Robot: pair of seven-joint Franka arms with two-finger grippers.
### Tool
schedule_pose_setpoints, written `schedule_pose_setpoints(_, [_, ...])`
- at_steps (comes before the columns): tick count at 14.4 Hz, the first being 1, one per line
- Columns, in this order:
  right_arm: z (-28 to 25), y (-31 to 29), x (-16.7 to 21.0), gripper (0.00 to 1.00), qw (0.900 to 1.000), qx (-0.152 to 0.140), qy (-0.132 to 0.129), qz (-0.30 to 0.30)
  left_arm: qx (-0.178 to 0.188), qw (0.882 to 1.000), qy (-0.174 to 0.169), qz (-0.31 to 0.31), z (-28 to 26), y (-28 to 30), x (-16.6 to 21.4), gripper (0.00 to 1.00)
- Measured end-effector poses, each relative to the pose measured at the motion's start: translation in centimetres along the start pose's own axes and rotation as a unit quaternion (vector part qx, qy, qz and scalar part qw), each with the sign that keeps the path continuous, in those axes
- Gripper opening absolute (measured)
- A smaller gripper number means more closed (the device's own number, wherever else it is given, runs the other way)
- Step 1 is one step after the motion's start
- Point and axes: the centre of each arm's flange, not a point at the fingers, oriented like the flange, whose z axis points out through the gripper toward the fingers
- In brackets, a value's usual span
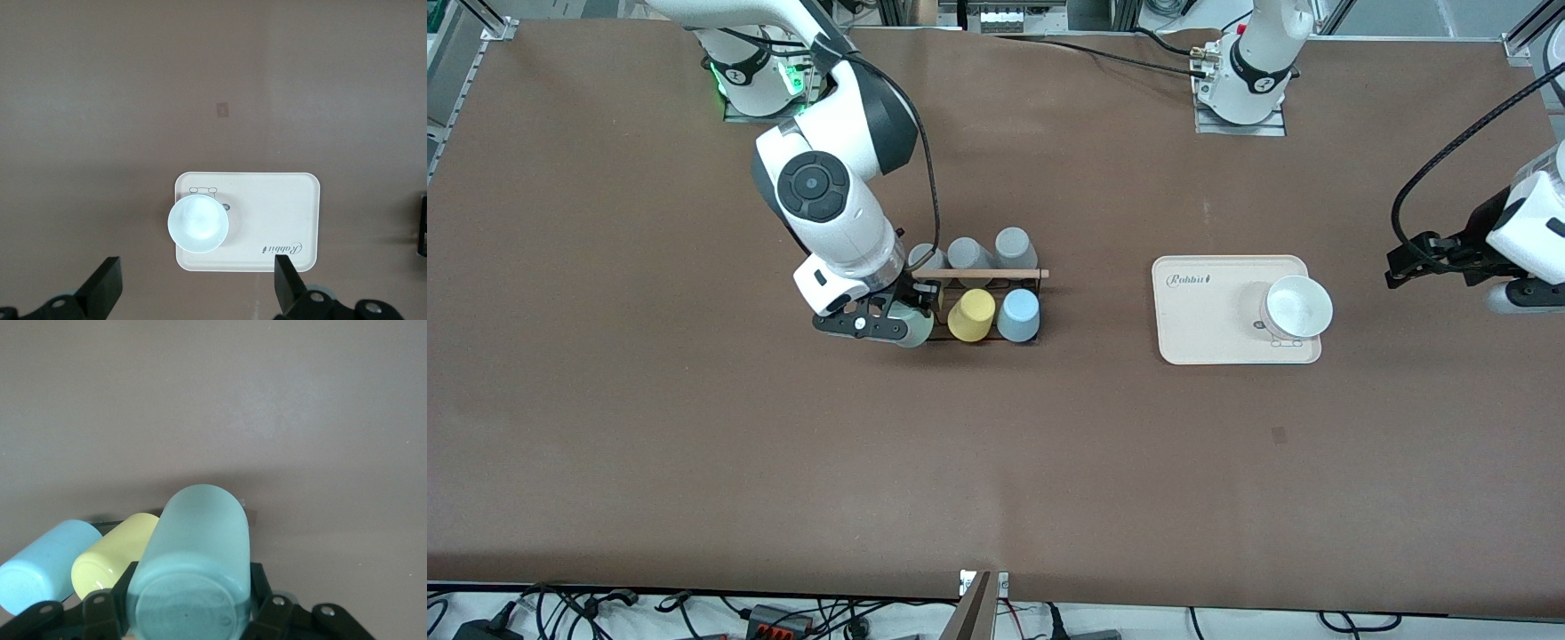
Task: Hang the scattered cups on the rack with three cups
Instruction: 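Lower the mint cup onto the rack beside the yellow cup, right gripper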
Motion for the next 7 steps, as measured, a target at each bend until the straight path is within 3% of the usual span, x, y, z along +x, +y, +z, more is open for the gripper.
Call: schedule_pose_setpoints(7, [2.6, -1.7, -1.5, 0.68, 1.000, -0.010, -0.015, -0.005, -0.003, 1.000, 0.016, 0.002, 2.2, 0.8, -0.3, 1.00])
